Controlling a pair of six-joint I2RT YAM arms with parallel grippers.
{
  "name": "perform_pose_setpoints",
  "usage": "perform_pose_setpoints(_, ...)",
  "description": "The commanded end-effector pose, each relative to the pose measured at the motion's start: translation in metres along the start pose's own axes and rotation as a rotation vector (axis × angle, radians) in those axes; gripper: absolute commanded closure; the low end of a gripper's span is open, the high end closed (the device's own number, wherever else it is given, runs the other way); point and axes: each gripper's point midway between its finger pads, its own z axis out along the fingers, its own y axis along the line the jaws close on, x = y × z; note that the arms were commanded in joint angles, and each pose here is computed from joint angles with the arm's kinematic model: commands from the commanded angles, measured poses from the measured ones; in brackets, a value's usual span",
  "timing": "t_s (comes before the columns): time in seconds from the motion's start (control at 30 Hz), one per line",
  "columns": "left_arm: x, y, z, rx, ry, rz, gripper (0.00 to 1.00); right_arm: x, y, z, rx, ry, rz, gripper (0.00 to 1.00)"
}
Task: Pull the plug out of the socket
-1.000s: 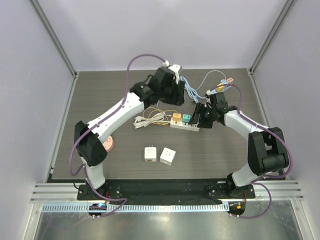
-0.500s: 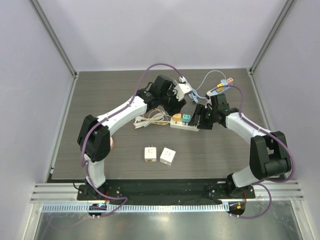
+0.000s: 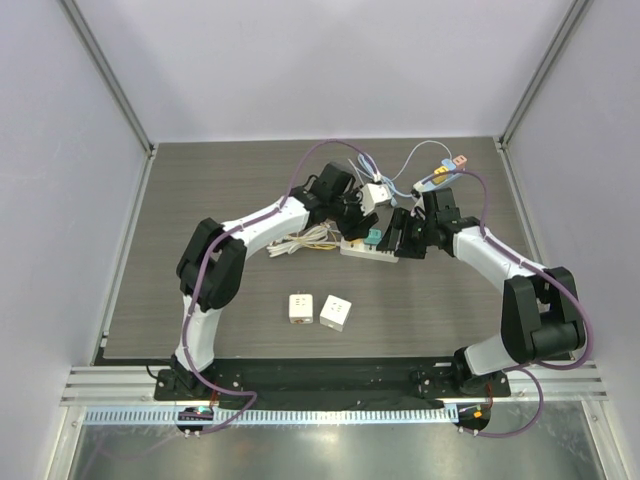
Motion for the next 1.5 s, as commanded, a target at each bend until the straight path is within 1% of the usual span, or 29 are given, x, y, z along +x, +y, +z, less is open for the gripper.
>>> perform_pose_setpoints(0.0, -0.013, 0.003, -0.003, -0.014, -0.046, 0.065, 0.46, -0.008, 0.009, -0.006, -0.034, -0.029, -0.028, 0.37)
perform_pose_setpoints(0.13, 0.005, 0.005, -0.001, -0.039, 0.003, 0.073, 0.50, -0.006, 0.009, -0.003, -0.037, -0.014, -0.019, 0.37)
perform_pose_setpoints(0.3, 0.026, 0.005, 0.005, -0.041, 0.057, 0.076, 0.52, -0.007, 0.006, -0.001, -0.027, -0.014, -0.017, 0.37)
perform_pose_setpoints(0.5, 0.032, 0.005, 0.008, -0.049, 0.063, 0.064, 0.61, -0.009, 0.002, 0.002, -0.007, -0.022, -0.010, 0.37)
perform_pose_setpoints(0.6, 0.027, 0.004, 0.008, -0.065, 0.052, 0.067, 0.68, -0.010, -0.002, 0.006, 0.013, -0.024, -0.001, 0.36)
perform_pose_setpoints(0.63, 0.027, 0.003, 0.007, -0.069, 0.052, 0.070, 0.74, -0.010, -0.004, 0.007, 0.020, -0.025, 0.003, 0.36)
perform_pose_setpoints(0.7, 0.022, 0.002, 0.006, -0.088, 0.040, 0.085, 0.81, -0.012, -0.007, 0.008, 0.031, -0.031, 0.015, 0.35)
perform_pose_setpoints(0.73, 0.024, 0.002, 0.005, -0.092, 0.044, 0.083, 0.87, -0.013, -0.009, 0.008, 0.046, -0.043, 0.013, 0.35)
perform_pose_setpoints(0.8, 0.022, 0.003, 0.002, -0.105, 0.041, 0.085, 0.90, -0.015, -0.013, 0.007, 0.064, -0.061, 0.020, 0.34)
perform_pose_setpoints(0.93, 0.018, 0.001, -0.003, -0.110, 0.033, 0.087, 0.93, -0.021, -0.020, 0.007, 0.103, -0.099, 0.022, 0.34)
perform_pose_setpoints(0.97, 0.016, 0.000, -0.004, -0.111, 0.029, 0.089, 1.00, -0.022, -0.023, 0.008, 0.117, -0.105, 0.020, 0.34)
perform_pose_setpoints(1.2, 0.002, -0.001, -0.012, -0.120, -0.002, 0.084, 1.00, -0.020, -0.036, 0.020, 0.155, -0.106, 0.021, 0.35)
perform_pose_setpoints(1.47, -0.004, -0.007, -0.014, -0.106, -0.017, 0.078, 1.00, -0.020, -0.043, 0.023, 0.181, -0.116, 0.017, 0.35)
